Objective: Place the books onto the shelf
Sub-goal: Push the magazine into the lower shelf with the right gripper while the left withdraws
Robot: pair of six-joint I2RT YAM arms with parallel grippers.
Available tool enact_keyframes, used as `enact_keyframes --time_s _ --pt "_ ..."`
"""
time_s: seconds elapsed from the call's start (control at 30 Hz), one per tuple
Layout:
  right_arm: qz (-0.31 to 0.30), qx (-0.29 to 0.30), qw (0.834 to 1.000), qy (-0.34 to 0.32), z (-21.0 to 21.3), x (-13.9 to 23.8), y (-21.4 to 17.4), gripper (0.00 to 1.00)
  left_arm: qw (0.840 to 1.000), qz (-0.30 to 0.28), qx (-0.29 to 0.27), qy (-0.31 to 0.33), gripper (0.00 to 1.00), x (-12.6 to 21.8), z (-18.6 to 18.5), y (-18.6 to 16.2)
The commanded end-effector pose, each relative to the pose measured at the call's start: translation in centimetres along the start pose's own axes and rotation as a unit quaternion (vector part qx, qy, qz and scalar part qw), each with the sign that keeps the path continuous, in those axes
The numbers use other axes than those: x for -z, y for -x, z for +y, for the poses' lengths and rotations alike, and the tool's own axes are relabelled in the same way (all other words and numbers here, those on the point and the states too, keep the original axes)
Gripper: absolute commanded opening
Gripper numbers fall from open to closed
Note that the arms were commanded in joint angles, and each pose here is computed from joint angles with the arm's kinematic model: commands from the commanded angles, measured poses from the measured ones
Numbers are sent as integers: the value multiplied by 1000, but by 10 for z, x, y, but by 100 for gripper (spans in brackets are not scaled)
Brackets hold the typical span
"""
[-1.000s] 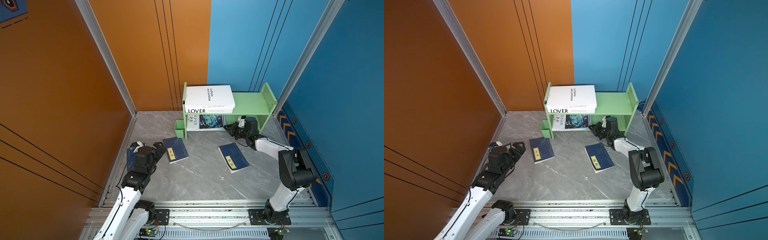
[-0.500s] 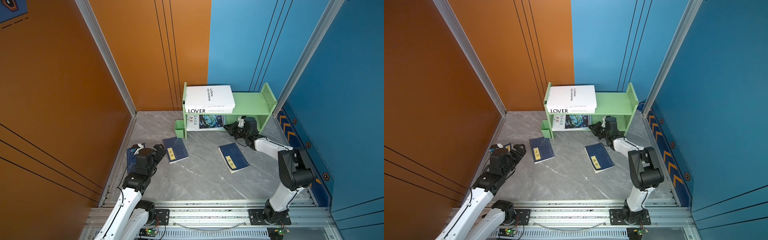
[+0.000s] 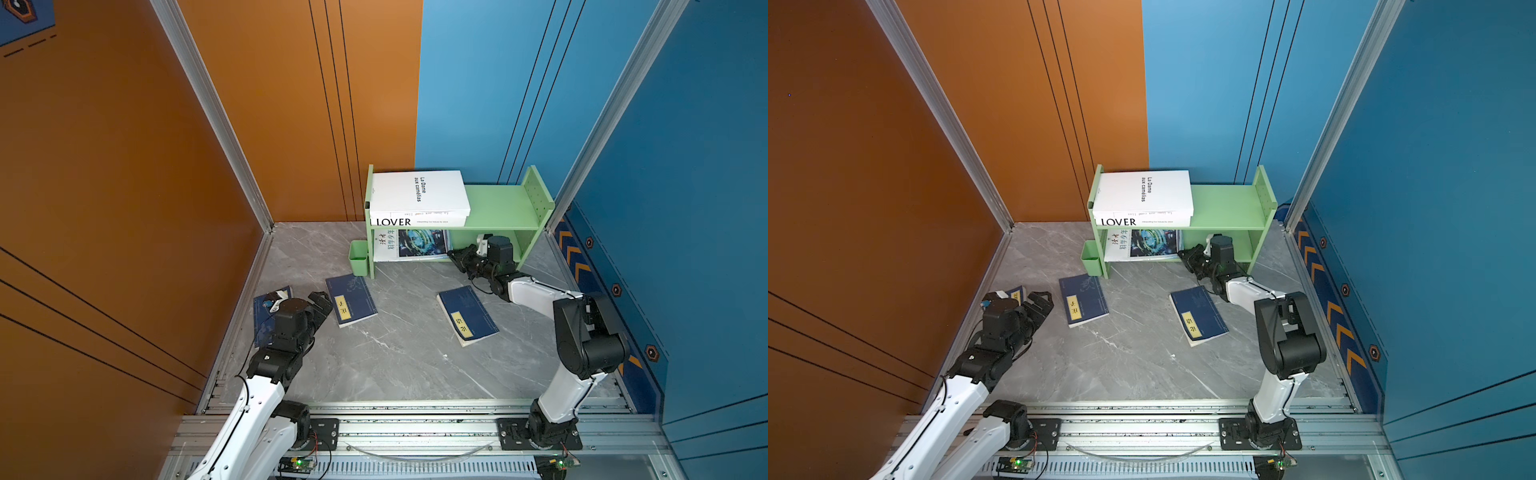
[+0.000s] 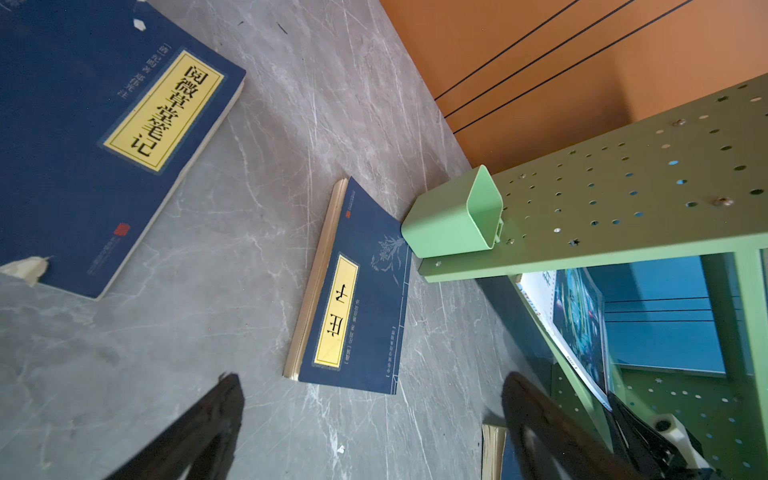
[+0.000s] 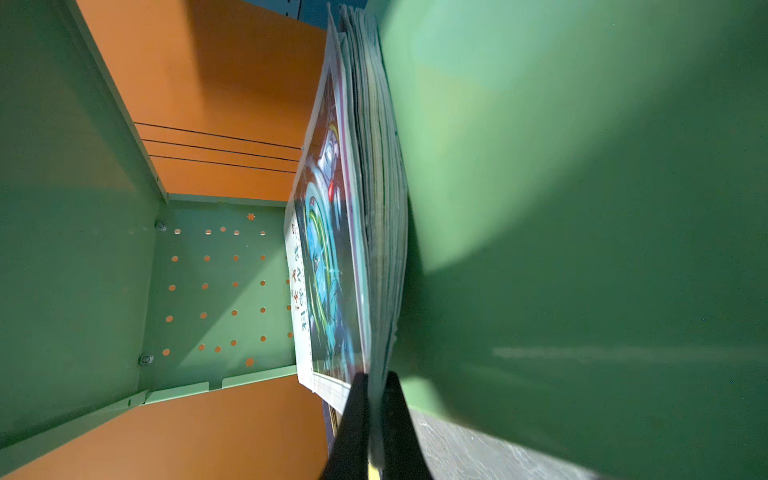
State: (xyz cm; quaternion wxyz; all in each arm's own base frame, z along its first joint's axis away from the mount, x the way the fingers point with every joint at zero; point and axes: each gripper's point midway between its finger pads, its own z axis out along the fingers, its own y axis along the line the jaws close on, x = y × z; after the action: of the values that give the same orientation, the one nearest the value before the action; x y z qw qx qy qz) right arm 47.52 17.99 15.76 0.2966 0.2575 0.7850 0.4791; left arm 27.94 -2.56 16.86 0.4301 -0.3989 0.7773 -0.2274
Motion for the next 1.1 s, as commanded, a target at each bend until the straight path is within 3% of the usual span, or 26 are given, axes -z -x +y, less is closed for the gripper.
enact_keyframes --time_s 0.0,0.9,1.03,1.07 --pt "-45 -7 999 -15 -13 10 18 0 1000 7 7 -6 98 -2 0 -3" --pt "-18 3 1000 -23 -9 -9 5 1 1000 10 5 5 98 4 16 -10" --pt "-22 5 999 -25 -10 -7 9 11 1000 11 5 4 98 3 16 -11" --pt "-24 7 999 -25 -9 -6 10 17 1000 11 5 4 98 3 16 -12"
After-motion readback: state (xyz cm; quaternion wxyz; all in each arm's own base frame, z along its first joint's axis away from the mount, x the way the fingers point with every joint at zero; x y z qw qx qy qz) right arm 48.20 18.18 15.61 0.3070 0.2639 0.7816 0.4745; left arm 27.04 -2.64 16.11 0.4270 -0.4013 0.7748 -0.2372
